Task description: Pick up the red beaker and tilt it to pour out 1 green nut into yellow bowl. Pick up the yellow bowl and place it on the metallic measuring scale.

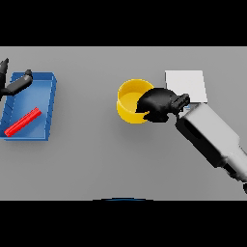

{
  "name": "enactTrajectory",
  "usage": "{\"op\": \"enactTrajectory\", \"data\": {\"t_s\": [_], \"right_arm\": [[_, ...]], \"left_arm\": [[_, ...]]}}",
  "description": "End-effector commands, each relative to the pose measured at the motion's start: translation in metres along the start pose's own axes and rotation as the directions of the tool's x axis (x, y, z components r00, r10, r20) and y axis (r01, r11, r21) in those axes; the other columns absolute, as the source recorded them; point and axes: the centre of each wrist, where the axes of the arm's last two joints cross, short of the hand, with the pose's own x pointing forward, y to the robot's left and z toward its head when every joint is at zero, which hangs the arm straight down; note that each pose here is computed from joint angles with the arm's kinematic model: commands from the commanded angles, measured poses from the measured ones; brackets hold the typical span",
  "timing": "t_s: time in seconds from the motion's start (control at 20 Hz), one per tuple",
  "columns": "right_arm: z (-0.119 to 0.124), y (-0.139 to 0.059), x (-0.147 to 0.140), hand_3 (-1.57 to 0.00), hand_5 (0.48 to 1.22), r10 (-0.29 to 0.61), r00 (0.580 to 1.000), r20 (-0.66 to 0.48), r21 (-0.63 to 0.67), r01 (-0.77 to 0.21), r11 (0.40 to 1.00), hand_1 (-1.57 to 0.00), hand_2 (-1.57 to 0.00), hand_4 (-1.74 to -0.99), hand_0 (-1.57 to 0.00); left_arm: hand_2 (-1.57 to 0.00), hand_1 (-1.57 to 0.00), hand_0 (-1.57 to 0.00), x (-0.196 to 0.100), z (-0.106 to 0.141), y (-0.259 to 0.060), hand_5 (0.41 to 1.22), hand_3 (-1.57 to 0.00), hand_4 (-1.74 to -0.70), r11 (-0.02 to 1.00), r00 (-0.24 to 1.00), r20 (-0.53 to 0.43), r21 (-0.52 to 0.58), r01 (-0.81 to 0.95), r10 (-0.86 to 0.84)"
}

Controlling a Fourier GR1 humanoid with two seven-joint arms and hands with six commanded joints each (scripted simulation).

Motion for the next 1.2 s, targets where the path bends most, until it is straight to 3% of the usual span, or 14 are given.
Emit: {"op": "enactTrajectory", "data": {"t_s": [0.0, 0.3, 0.5, 0.75, 1.15], "right_arm": [[0.007, -0.007, 0.000, -1.34, 1.219, 0.000, 1.000, -0.011, -0.007, 0.000, 1.000, -1.56, -1.54, -1.726, -1.56], [0.035, -0.013, -0.006, -1.24, 1.220, 0.003, 0.999, -0.053, -0.030, -0.005, 1.000, -1.57, -1.56, -1.719, -1.57], [0.053, -0.029, -0.026, -1.33, 1.221, 0.032, 0.993, -0.115, -0.093, -0.043, 0.995, -1.57, -1.57, -1.720, -1.57], [0.060, -0.035, -0.060, -1.23, 1.221, -0.020, 0.973, -0.231, -0.149, -0.015, 0.989, -1.57, -1.57, -1.720, -1.57], [0.059, -0.014, -0.117, -1.18, 1.221, -0.130, 0.928, -0.350, -0.173, 0.072, 0.982, -1.57, -1.57, -1.721, -1.57]], "left_arm": [[0.00, 0.00, 0.00, 0.001, -0.001, 0.001, 0.720, 0.00, -0.80, 1.000, 1.000, -0.001, 0.003, 0.001, -0.001], [0.00, 0.00, 0.00, 0.002, -0.001, 0.008, 0.723, 0.00, -0.80, 1.000, 1.000, 0.011, 0.014, 0.003, -0.003], [0.00, 0.00, 0.00, 0.006, 0.003, 0.009, 0.741, 0.00, -0.81, 1.000, 1.000, 0.024, 0.020, -0.007, 0.007], [0.00, 0.00, 0.00, 0.010, 0.005, 0.007, 0.739, 0.00, -0.81, 1.000, 1.000, -0.001, 0.027, 0.013, -0.013], [0.00, 0.00, 0.00, 0.008, 0.011, 0.010, 0.772, 0.00, -0.82, 0.999, 0.999, -0.032, 0.033, 0.014, -0.013]]}}
